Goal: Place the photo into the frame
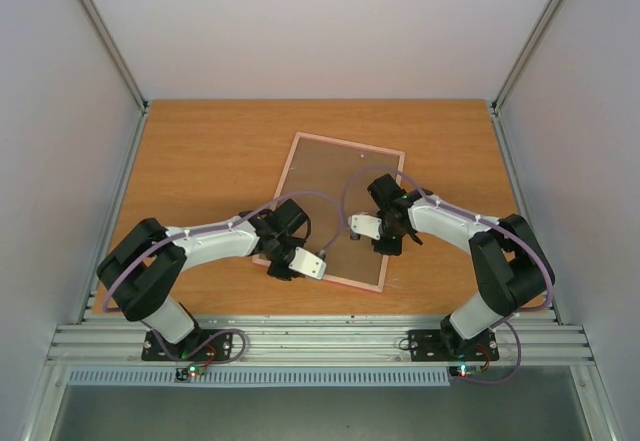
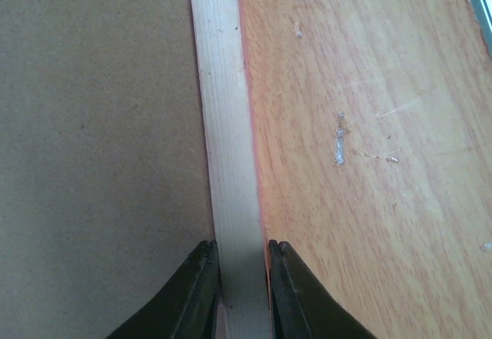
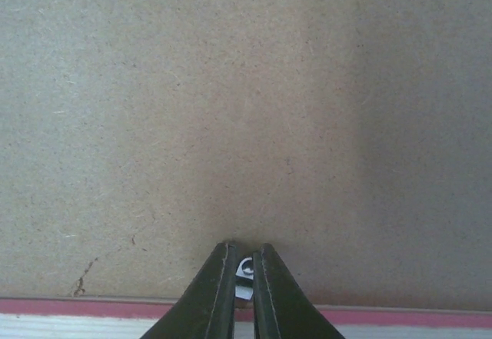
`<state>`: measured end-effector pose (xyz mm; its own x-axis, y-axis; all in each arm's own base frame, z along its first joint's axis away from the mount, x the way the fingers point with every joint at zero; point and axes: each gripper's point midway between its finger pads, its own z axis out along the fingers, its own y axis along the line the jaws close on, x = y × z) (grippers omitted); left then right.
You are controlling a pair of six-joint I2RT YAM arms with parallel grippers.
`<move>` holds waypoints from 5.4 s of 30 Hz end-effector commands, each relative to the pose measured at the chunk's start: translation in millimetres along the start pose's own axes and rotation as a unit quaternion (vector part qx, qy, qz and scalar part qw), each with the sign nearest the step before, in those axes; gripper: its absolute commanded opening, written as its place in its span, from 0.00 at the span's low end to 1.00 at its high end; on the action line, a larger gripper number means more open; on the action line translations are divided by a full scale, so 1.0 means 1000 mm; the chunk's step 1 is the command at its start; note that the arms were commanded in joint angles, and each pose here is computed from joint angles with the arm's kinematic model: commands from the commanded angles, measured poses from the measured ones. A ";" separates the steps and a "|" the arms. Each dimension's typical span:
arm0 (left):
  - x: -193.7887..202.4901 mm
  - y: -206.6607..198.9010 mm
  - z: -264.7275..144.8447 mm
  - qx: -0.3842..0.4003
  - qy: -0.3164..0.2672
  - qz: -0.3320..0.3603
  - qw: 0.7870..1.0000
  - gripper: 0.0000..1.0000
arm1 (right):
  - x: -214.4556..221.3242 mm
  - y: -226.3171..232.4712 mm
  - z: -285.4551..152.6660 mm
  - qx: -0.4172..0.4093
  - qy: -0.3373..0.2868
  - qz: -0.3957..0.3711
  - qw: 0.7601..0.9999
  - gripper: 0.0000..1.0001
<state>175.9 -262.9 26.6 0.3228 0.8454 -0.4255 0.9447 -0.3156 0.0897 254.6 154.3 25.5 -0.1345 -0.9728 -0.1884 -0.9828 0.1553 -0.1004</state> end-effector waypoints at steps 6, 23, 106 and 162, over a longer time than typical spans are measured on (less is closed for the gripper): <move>0.008 -0.049 -0.011 0.085 0.008 -0.038 0.996 0.20 | -0.022 -0.011 -0.028 -0.020 -0.023 0.058 0.998 0.24; -0.008 -0.037 -0.038 0.043 -0.014 -0.129 0.991 0.47 | -0.029 -0.098 -0.058 -0.053 -0.096 0.223 0.968 0.32; 0.043 -0.013 -0.006 0.027 0.047 -0.163 0.985 0.33 | 0.041 -0.101 0.028 -0.038 0.100 0.153 0.982 0.06; 0.050 -0.056 -0.010 0.127 0.060 -0.086 0.986 0.26 | 0.022 -0.160 -0.005 0.133 0.105 -0.015 0.985 0.35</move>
<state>169.0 -232.0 25.4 0.2064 0.8878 -0.4113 0.9646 -0.2550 -0.0665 418.4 112.2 39.1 -0.0456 -0.9934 0.1057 -0.8931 -0.0069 -0.4498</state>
